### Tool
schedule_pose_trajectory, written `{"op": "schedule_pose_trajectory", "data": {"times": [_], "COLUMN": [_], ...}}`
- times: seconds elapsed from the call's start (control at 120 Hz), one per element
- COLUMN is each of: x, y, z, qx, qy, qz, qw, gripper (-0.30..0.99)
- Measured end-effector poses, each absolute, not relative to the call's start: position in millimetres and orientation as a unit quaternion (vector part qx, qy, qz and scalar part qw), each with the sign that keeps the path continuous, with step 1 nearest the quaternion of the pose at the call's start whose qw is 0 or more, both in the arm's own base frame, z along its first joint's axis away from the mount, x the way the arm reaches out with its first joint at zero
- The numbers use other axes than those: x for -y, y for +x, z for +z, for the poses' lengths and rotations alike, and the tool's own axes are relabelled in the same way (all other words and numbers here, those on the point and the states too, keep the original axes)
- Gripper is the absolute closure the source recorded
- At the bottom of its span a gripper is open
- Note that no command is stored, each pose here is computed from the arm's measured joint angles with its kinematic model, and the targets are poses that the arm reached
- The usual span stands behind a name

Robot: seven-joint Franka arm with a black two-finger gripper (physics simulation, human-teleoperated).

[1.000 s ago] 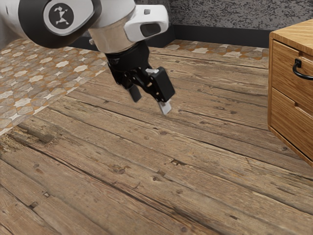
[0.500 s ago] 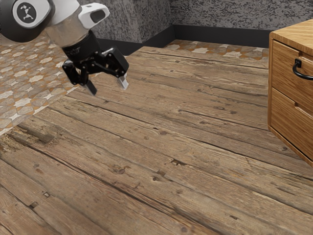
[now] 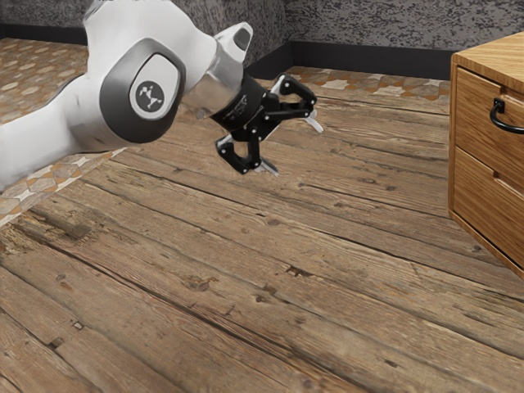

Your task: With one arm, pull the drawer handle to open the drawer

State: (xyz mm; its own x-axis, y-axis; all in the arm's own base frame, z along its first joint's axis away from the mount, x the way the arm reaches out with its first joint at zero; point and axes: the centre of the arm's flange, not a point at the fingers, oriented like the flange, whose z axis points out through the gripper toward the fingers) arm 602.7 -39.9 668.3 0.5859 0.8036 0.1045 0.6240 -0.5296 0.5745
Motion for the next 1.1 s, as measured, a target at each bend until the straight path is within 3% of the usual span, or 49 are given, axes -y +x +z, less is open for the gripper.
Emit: {"op": "schedule_pose_trajectory", "data": {"times": [0.267,0.5,0.683,0.933,1.1], "x": [131,161,167,234,238], "y": [638,672,693,709,726], "z": [679,666,650,644,636], "qx": [-0.405,-0.418,-0.432,-0.407,-0.411], "qy": [0.828,0.809,0.799,0.799,0.79], "qz": [0.235,0.255,0.258,0.244,0.245], "qw": [0.307,0.326,0.329,0.37,0.383], "gripper": [0.0,0.0,0.0,0.0,0.0]}}
